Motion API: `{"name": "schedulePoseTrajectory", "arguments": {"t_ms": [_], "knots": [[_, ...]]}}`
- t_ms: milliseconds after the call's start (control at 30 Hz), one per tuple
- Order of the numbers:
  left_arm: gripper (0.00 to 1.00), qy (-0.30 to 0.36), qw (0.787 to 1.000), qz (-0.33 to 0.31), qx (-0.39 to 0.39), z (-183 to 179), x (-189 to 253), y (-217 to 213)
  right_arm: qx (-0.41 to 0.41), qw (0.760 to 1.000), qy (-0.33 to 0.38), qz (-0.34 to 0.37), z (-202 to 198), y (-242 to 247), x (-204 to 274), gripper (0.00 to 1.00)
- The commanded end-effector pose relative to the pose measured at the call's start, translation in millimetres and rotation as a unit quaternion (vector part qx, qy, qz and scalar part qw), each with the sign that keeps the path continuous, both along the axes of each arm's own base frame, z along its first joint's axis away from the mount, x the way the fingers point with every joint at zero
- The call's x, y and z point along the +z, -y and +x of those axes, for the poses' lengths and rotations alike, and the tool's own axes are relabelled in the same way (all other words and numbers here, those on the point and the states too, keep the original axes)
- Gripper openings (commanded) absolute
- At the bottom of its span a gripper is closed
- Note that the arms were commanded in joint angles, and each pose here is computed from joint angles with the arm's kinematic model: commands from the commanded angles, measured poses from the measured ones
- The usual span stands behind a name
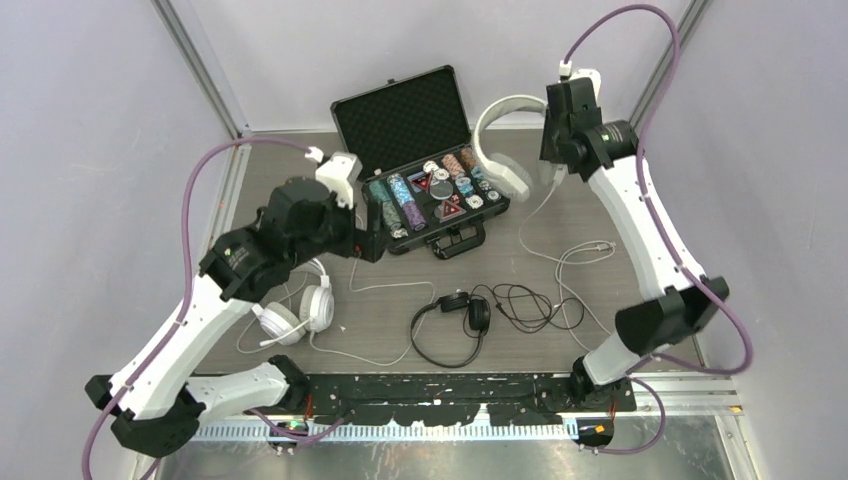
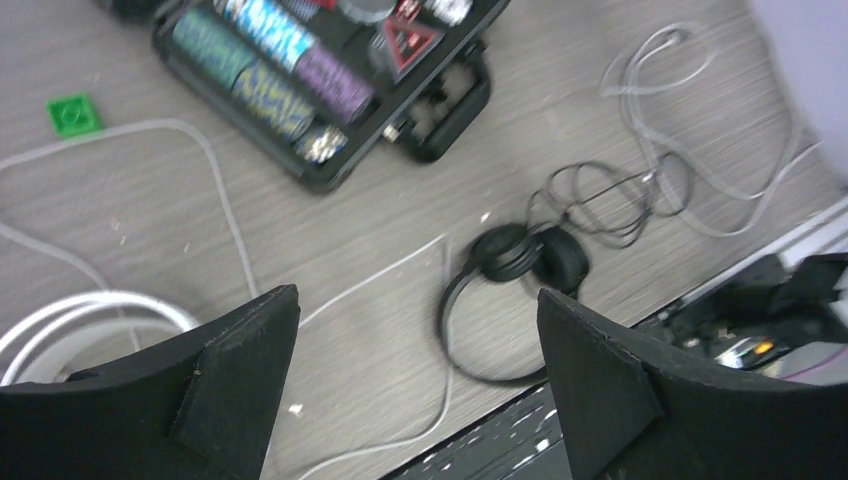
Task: Wrap the headphones
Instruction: Wrap the headphones cable around the headphones.
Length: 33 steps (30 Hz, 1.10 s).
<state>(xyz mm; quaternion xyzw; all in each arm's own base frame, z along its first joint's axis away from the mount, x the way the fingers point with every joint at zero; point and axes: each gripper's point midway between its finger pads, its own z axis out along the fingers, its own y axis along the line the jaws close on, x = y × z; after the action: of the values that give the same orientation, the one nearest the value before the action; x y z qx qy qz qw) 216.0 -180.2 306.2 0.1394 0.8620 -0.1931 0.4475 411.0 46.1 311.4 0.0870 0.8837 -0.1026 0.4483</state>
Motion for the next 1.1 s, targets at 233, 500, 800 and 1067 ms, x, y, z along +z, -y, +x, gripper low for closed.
{"name": "schedulePoseTrajectory", "arguments": {"t_ms": [233, 500, 800, 1067], "knots": [[0.9, 0.043, 0.996, -0.046, -0.07, 42, 66, 66, 0.17, 0.968, 0.099, 0.158, -81, -98, 28, 0.26], [0.87, 0.039, 0.997, 0.005, -0.07, 80, 46, 88, 0.202, 0.947, 0.095, 0.232, -121, -134, 10, 0.24], [0.7, 0.026, 0.995, 0.075, -0.065, 109, 12, 96, 0.215, 0.948, 0.067, 0.224, -136, -157, -9, 0.22], [0.46, 0.024, 0.991, 0.109, -0.07, 114, -5, 93, 0.218, 0.947, 0.071, 0.225, -135, -165, -11, 0.22]]}}
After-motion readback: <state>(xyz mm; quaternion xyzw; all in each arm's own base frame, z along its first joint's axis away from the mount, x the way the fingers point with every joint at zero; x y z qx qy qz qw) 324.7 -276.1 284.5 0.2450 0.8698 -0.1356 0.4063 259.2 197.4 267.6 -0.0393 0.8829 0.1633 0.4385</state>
